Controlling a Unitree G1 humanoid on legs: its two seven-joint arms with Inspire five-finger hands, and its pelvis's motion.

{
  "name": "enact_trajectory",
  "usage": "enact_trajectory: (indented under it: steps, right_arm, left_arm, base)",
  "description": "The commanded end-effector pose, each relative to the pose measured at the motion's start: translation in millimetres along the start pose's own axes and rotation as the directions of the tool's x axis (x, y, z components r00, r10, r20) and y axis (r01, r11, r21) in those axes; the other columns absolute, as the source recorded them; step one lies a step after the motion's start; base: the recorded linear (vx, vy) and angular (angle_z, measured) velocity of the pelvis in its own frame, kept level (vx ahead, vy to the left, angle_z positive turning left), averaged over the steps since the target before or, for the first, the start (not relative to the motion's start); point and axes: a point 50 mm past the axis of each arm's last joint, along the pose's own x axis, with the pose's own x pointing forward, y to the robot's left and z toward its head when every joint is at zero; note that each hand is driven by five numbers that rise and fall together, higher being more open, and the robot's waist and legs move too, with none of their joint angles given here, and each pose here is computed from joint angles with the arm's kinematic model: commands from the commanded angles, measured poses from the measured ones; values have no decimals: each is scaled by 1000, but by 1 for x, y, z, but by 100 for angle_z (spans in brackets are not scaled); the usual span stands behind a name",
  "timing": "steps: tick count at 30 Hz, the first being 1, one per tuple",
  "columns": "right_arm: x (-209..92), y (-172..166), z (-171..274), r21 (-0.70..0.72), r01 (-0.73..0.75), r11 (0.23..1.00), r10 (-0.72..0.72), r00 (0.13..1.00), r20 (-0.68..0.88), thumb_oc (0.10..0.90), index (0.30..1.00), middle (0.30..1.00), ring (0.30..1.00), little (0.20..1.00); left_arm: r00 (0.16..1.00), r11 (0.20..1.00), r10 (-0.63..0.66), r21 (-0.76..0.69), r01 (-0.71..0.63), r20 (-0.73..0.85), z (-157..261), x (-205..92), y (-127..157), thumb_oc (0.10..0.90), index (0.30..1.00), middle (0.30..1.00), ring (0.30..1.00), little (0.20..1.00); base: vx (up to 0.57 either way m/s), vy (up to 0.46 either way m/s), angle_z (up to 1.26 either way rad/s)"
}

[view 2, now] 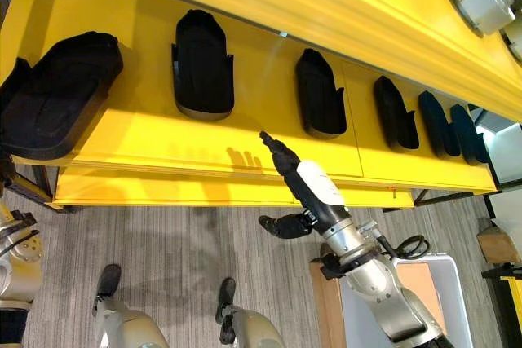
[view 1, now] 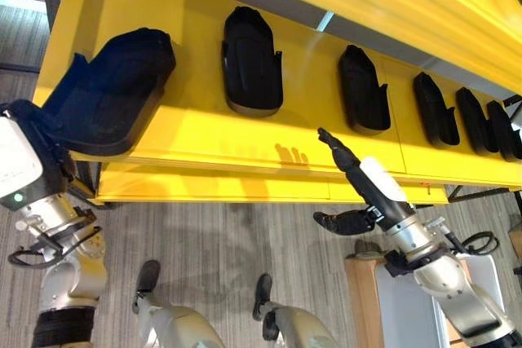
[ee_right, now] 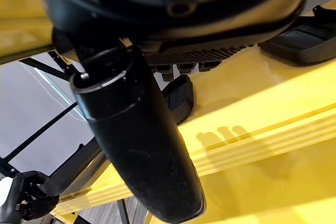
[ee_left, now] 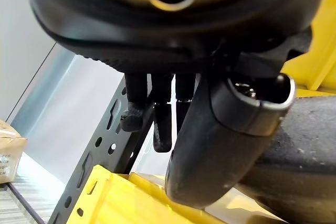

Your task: Move parts from the plastic box to the shelf.

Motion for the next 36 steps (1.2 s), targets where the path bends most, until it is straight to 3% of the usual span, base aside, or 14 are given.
enact_trajectory:
  steps: [1,18,19,20,21,36]
  right_arm:
    - [10,-21,36,29,92,995,-96,971,218,900,1000,1000,1000,1000]
    - [9,-21,39,15,80,997,-81,969,234,900,1000,1000,1000,1000]
    - [9,-21,39,16,82,997,-83,968,237,900,1000,1000,1000,1000]
    - [9,-21,39,17,83,996,-85,968,237,900,1000,1000,1000,1000]
    - [8,-21,40,18,83,996,-85,967,239,900,1000,1000,1000,1000]
    - [11,-22,41,27,80,996,-84,965,248,900,1000,1000,1000,1000]
  left_arm:
    - [961,962,273,-4,-273,38,7,68,40,400,300,300,300,300]
    - [924,921,383,-83,-381,16,27,98,53,400,300,300,300,300]
    - [922,919,388,-89,-385,14,29,99,54,571,539,539,539,539]
    - [921,918,388,-94,-386,12,30,99,53,673,682,682,682,682]
    - [924,919,383,-104,-380,11,32,99,52,900,1000,1000,1000,1000]
    - [937,933,339,-155,-324,87,53,92,45,900,1000,1000,1000,1000]
  base:
    - [0,0,0]
    - [4,-1,-1]
    - [0,0,0]
    - [0,0,0]
    - [0,0,0]
    - [3,2,-3]
